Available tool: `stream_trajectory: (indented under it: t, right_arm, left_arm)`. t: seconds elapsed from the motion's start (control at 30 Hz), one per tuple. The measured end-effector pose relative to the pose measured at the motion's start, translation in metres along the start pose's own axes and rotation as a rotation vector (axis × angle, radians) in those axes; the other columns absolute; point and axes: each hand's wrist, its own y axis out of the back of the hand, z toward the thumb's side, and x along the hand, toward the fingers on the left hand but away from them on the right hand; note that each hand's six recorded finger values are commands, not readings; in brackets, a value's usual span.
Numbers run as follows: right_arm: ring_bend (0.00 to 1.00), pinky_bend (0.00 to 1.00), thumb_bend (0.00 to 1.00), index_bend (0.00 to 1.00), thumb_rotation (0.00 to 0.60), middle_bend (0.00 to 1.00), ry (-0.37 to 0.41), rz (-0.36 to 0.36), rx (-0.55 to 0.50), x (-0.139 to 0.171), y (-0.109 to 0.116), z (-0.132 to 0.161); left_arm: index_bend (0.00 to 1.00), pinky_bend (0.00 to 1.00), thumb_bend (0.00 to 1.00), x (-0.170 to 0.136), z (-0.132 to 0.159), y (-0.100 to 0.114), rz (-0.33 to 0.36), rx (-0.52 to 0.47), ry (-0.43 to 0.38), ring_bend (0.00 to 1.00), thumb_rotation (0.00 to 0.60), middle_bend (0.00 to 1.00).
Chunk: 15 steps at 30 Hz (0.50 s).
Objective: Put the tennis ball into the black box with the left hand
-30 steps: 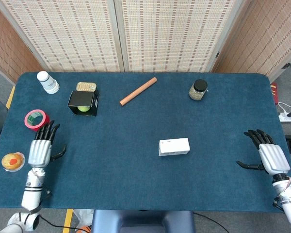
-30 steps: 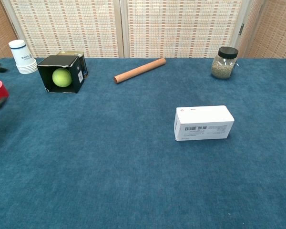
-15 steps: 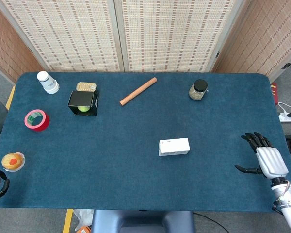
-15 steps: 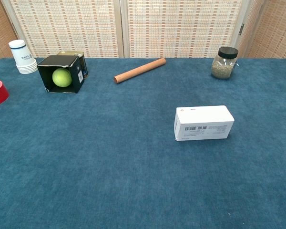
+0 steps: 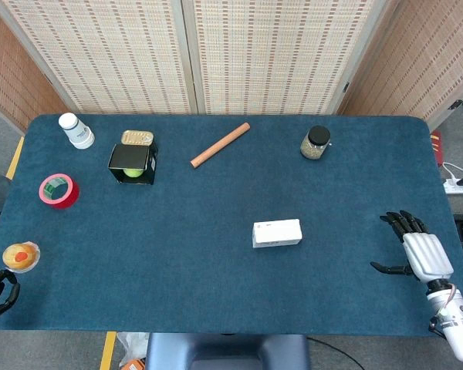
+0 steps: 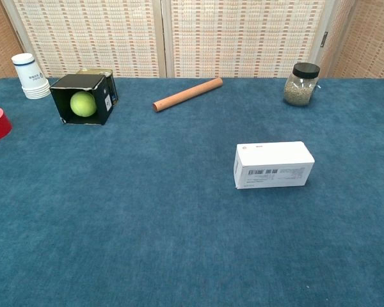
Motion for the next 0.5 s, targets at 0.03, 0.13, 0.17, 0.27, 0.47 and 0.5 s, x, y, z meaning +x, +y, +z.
stream_trajectory:
  t: [0.03, 0.13, 0.17, 0.27, 0.47, 0.5]
  right_arm:
    - [0.00, 0.12, 0.00, 0.16, 0.600, 0.09, -0.002, -0.001, -0.001, -0.0004, 0.0000, -0.0002]
    - [0.00, 0.12, 0.00, 0.16, 0.600, 0.09, -0.007, 0.003, -0.001, -0.0017, -0.0010, -0.0011]
    - [0.00, 0.12, 0.00, 0.16, 0.600, 0.09, -0.007, 0.004, -0.001, -0.0022, -0.0015, -0.0010]
    - [0.00, 0.11, 0.00, 0.16, 0.600, 0.09, -0.003, 0.006, 0.000, -0.0032, -0.0028, 0.0001]
    - [0.00, 0.10, 0.00, 0.16, 0.600, 0.09, -0.004, 0.009, -0.002, -0.0036, -0.0036, -0.0007]
    - [0.00, 0.10, 0.00, 0.16, 0.600, 0.09, -0.006, 0.009, -0.003, -0.0034, -0.0033, -0.0013]
  left_arm:
    - [1.00, 1.00, 0.61, 0.0008, 0.0002, -0.0003, 0.004, -0.003, 0.001, 1.00, 0.600, 1.00]
    - [0.94, 0.96, 0.59, 0.0013, 0.0018, -0.0010, 0.012, -0.002, -0.005, 0.93, 0.600, 0.97]
    - [0.87, 0.88, 0.56, 0.0008, 0.0024, -0.0014, 0.011, -0.004, -0.010, 0.81, 0.600, 0.87]
    - [0.48, 0.38, 0.49, -0.0014, 0.0015, -0.0040, -0.010, -0.014, -0.018, 0.24, 0.600, 0.32]
    - [0.04, 0.00, 0.36, -0.0007, -0.0011, -0.0075, -0.051, -0.030, 0.002, 0.00, 0.573, 0.00]
    - [0.03, 0.00, 0.36, 0.0000, -0.0008, -0.0074, -0.052, -0.031, 0.004, 0.00, 0.569, 0.00]
